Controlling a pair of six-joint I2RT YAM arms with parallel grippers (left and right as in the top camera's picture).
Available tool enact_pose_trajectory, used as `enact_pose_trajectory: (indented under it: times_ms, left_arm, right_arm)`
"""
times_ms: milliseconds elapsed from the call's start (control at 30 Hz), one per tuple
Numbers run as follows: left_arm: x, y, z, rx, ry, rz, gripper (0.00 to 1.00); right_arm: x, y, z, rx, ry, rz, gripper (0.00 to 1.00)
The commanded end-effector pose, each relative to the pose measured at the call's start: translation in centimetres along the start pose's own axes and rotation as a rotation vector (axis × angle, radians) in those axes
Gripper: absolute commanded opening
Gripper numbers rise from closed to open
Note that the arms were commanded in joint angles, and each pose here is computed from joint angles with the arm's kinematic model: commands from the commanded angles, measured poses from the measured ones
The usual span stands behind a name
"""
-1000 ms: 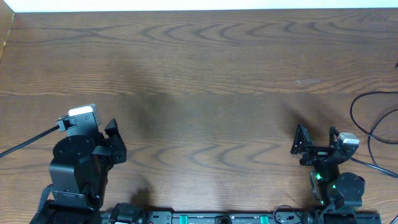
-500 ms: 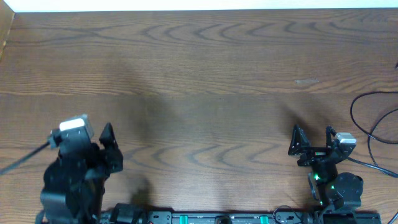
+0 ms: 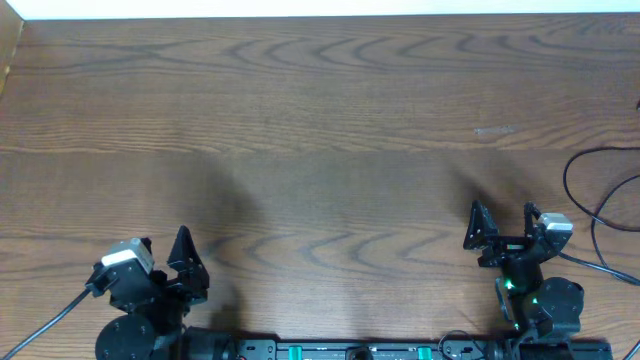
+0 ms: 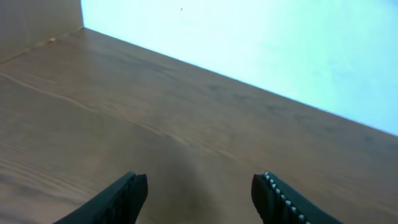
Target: Untangle cables
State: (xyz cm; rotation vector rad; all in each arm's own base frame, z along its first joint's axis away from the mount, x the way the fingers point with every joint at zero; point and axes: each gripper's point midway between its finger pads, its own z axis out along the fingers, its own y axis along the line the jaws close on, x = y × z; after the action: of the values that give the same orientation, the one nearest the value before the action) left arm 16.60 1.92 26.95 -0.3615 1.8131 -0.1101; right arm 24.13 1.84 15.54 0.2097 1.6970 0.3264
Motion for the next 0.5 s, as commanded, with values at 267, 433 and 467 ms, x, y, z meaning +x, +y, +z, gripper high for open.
enact_pose_trajectory:
  times_ms: [267, 433, 467]
  left_arm:
    - [4.5, -1.6, 4.4, 0.097, 0.049, -0.068, 0.72]
    - [7.0, -1.8, 6.4, 0.118, 0.079, -0.098, 0.98]
    - [7.3, -1.8, 6.6, 0.121, 0.079, -0.098, 0.98]
  right_arm:
    - [0.1, 0.0, 0.0, 0.001, -0.002, 0.009, 0.99]
    - [0.1, 0.0, 0.0, 0.001, -0.002, 0.009, 0.99]
    - [0.1, 0.0, 0.0, 0.002, -0.001, 0.009, 0.99]
